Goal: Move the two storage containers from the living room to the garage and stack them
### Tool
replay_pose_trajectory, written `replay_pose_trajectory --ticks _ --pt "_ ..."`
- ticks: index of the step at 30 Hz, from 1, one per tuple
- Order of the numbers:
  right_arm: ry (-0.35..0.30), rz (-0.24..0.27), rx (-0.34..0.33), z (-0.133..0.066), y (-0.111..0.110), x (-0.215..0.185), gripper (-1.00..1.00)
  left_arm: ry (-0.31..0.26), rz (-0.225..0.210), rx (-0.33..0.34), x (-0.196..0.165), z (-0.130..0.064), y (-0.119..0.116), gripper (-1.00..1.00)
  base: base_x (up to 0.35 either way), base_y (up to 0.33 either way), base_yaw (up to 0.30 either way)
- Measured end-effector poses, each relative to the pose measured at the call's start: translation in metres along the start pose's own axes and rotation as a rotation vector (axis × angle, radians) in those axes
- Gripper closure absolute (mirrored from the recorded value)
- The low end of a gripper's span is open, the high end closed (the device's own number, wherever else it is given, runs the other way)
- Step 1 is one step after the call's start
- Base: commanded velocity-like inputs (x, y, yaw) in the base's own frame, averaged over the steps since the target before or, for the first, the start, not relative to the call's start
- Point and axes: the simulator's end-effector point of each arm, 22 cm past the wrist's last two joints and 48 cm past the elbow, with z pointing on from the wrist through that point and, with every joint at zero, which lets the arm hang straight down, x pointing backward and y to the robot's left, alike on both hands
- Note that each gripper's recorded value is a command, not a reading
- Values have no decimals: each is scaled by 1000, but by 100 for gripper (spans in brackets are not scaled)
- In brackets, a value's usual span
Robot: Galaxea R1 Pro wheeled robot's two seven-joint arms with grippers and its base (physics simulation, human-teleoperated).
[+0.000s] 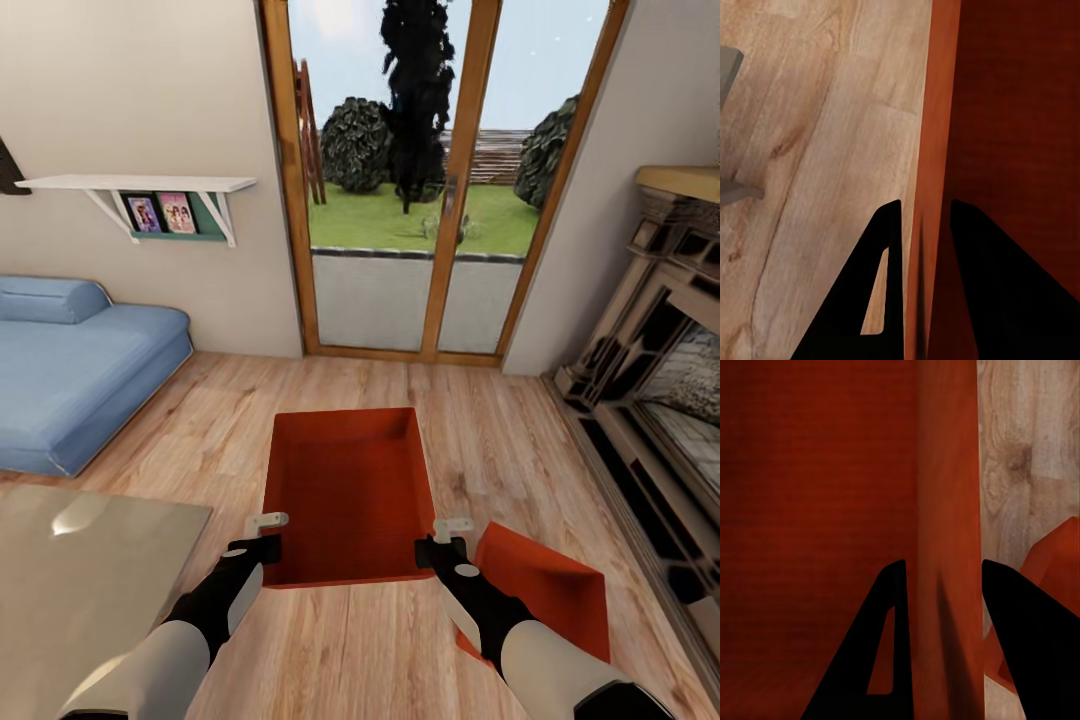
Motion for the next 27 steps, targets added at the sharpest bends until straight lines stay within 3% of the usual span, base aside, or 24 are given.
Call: replay_pose_trajectory --ticks 27 --pt "-43 -2 2 -10 0 -24 100 -43 -4 5 -23 -13 -1 100 0 0 0"
